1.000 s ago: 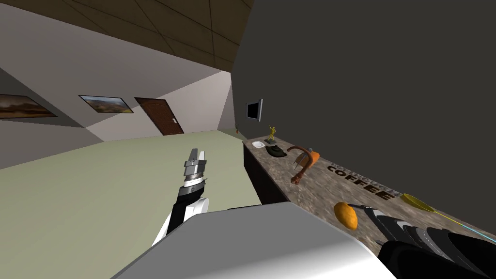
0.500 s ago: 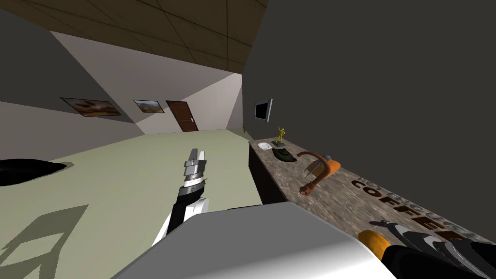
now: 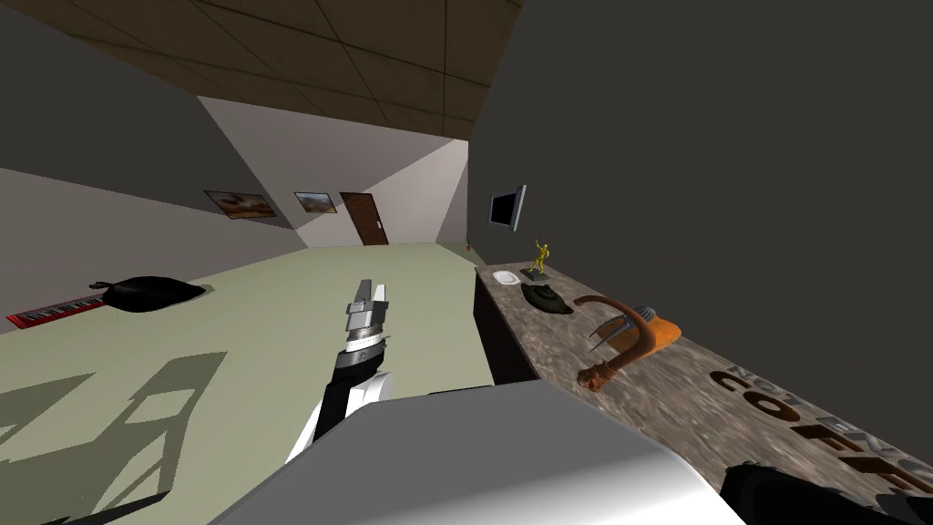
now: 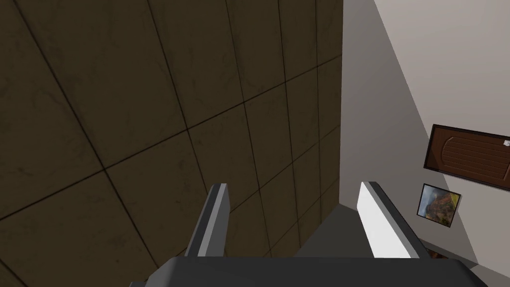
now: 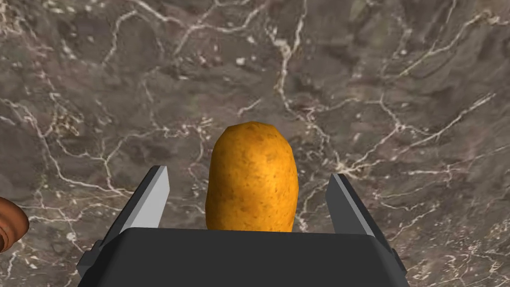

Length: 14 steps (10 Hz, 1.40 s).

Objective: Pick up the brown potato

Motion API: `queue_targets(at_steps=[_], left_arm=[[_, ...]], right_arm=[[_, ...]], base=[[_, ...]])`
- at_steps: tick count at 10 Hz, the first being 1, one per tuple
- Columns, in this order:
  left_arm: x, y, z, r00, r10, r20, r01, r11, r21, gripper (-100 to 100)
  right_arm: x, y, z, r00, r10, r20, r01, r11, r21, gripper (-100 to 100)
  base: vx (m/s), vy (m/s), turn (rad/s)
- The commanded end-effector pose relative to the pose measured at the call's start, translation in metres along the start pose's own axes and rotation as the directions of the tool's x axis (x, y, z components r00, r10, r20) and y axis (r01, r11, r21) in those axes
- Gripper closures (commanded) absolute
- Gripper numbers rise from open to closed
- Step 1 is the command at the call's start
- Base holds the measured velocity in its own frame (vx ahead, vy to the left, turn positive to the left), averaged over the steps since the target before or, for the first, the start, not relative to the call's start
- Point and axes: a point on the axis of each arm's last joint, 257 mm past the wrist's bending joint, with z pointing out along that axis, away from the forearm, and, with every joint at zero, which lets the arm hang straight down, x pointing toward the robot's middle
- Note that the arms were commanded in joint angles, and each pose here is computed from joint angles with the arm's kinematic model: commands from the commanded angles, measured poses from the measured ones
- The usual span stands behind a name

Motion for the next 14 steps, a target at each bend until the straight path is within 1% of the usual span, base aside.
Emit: queue_targets(at_steps=[1,2,3,4,7,8,9,13,14], left_arm=[[0.0,0.0,0.0,1.0,0.0,0.0,0.0,1.0,0.0,0],[0.0,0.0,0.0,1.0,0.0,0.0,0.0,1.0,0.0,0],[0.0,0.0,0.0,1.0,0.0,0.0,0.0,1.0,0.0,0],[0.0,0.0,0.0,1.0,0.0,0.0,0.0,1.0,0.0,0],[0.0,0.0,0.0,1.0,0.0,0.0,0.0,1.0,0.0,0],[0.0,0.0,0.0,1.0,0.0,0.0,0.0,1.0,0.0,0],[0.0,0.0,0.0,1.0,0.0,0.0,0.0,1.0,0.0,0],[0.0,0.0,0.0,1.0,0.0,0.0,0.0,1.0,0.0,0],[0.0,0.0,0.0,1.0,0.0,0.0,0.0,1.0,0.0,0]], right_arm=[[-0.017,0.011,0.009,1.0,-0.004,0.03,0.005,1.0,-0.027,-100],[-0.011,0.007,0.006,1.0,-0.006,0.02,0.006,1.0,-0.018,-100],[-0.012,0.008,0.007,1.0,-0.005,0.022,0.005,1.0,-0.02,0],[-0.014,0.012,0.015,1.0,0.002,0.022,-0.002,1.0,-0.02,-100],[-0.02,0.021,0.031,1.0,0.015,0.024,-0.015,1.0,-0.021,-100],[-0.019,0.02,0.026,1.0,0.013,0.024,-0.012,1.0,-0.021,-100],[-0.019,0.02,0.027,1.0,0.013,0.024,-0.013,1.0,-0.021,100],[-0.019,0.021,0.026,1.0,0.014,0.024,-0.014,1.0,-0.023,100],[-0.019,0.021,0.026,1.0,0.014,0.024,-0.013,1.0,-0.023,0]], base=[[0.025,-0.019,0.066],[0.009,-0.007,0.011],[0.0,0.0,0.0],[0.004,-0.008,0.052],[0.004,-0.016,0.052],[0.001,-0.007,0.009],[-0.002,-0.003,-0.014],[0.0,0.0,0.0],[0.0,0.0,0.0]])
